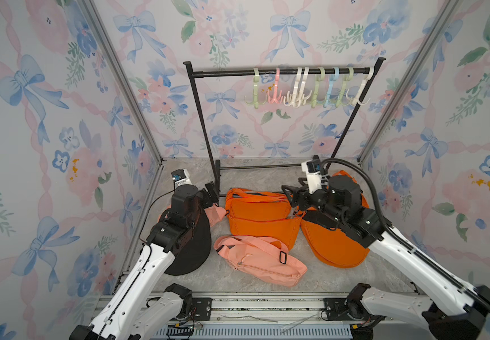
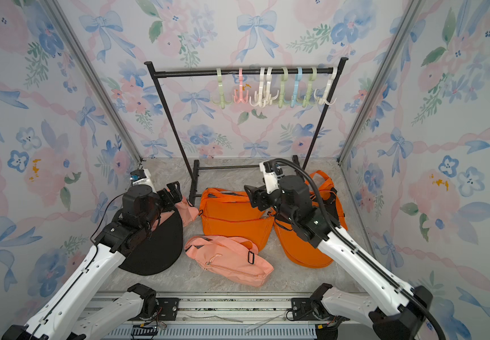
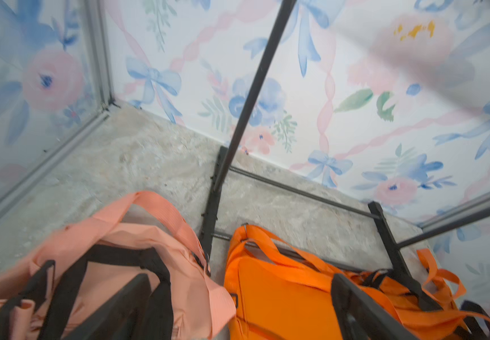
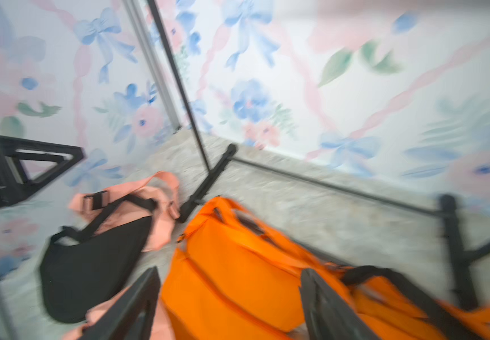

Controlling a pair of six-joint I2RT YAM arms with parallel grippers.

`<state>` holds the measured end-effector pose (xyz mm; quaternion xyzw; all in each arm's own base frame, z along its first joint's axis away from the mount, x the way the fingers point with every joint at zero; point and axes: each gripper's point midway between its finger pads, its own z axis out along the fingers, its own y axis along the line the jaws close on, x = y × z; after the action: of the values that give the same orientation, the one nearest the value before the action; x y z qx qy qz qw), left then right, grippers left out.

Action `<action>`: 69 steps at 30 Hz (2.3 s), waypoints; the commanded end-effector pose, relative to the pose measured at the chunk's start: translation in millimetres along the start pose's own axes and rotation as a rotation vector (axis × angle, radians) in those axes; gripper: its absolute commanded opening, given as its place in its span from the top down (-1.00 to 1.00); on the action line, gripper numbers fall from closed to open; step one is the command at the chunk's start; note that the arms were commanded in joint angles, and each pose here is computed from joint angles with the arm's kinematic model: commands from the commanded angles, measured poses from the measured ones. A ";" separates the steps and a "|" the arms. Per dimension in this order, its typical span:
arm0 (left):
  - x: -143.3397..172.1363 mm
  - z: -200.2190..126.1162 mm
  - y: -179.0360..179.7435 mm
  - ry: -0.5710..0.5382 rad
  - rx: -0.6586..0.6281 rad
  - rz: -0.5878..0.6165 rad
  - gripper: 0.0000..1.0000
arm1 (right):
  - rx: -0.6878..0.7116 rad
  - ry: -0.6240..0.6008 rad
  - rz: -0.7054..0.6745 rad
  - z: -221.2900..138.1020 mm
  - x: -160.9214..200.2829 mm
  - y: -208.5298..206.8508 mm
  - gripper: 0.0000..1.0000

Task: Take the bag off the hook
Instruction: Reset both arms

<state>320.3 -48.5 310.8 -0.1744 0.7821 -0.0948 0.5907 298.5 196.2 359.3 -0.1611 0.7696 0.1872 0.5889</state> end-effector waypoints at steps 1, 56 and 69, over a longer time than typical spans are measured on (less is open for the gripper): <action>-24.9 -3.1 29.6 -0.231 -0.129 0.080 -0.96 | 0.247 0.010 -0.087 -24.4 26.0 -60.5 -0.93; 142.7 112.5 128.0 -0.107 -0.133 0.405 -0.96 | 0.675 0.016 0.052 31.9 232.9 -254.8 -0.93; 142.8 112.8 128.6 -0.105 -0.131 0.403 -0.96 | 0.494 0.090 0.048 56.3 235.7 -241.7 -0.93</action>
<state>375.6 21.1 110.4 -0.0636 0.7713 0.0809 0.6281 394.4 -0.8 85.0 0.0113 0.8302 -0.0066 0.5573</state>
